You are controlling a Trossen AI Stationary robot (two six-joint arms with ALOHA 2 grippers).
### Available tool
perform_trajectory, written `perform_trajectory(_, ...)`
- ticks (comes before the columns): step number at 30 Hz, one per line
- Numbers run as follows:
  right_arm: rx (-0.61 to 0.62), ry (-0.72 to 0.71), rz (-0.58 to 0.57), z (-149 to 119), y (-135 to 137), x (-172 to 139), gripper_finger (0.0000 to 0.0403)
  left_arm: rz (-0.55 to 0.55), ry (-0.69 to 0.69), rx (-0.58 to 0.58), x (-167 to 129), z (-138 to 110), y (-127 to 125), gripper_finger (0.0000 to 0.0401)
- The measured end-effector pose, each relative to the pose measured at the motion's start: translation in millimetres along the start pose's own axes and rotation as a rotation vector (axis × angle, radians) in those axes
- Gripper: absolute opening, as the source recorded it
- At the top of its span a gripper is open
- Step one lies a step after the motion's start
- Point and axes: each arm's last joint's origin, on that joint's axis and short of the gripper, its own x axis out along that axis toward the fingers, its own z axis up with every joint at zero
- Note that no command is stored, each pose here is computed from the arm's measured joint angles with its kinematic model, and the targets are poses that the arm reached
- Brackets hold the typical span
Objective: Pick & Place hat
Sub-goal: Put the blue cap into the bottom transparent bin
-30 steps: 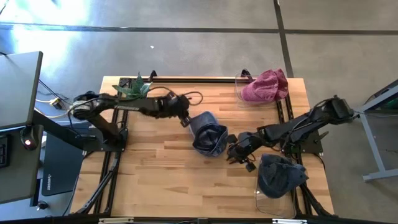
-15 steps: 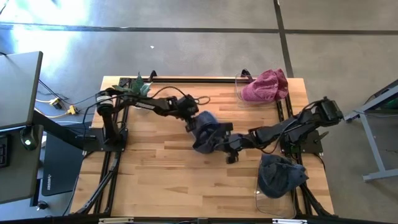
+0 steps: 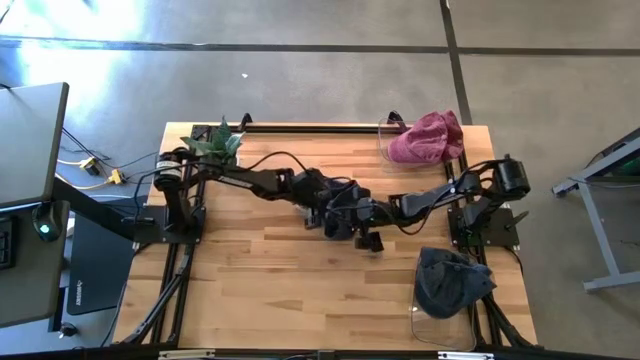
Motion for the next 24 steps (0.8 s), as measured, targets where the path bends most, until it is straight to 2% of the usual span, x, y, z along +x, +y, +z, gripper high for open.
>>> perform_trajectory(3,-0.011,0.012,0.006,-1,-1,0,0.0007,0.119,0.098,-0.027,-5,6,-5,0.0169)
perform_trajectory(6,-0.012,0.014,-0.01,0,-2,-4,0.0002,0.261,0.226,-0.064,-26,15,-7,0.0169)
perform_trajectory(8,-0.01,0.006,-0.01,2,-2,-6,0.0002,0.334,0.248,-0.102,-35,23,-6,0.0169)
perform_trajectory(10,-0.009,0.016,-0.008,1,-2,-7,0.0004,0.42,0.328,-0.127,-41,17,1,0.0169)
perform_trajectory(13,0.0,0.035,-0.006,-1,-2,-7,0.0006,0.52,0.337,-0.197,-43,12,20,0.0169)
perform_trajectory(17,-0.003,0.048,-0.005,-2,-2,-7,0.0003,0.558,0.397,-0.257,-39,-12,46,0.0169)
perform_trajectory(20,-0.006,0.039,0.005,-1,-1,-7,0.0002,0.598,0.393,-0.276,-26,-29,59,0.0169)
perform_trajectory(22,-0.004,0.023,0.011,0,-1,-7,0.0004,0.565,0.425,-0.27,-23,-42,62,0.0169)
perform_trajectory(24,0.003,-0.012,0.009,4,-2,-7,0.0005,0.51,0.345,-0.255,-18,-42,63,0.0169)
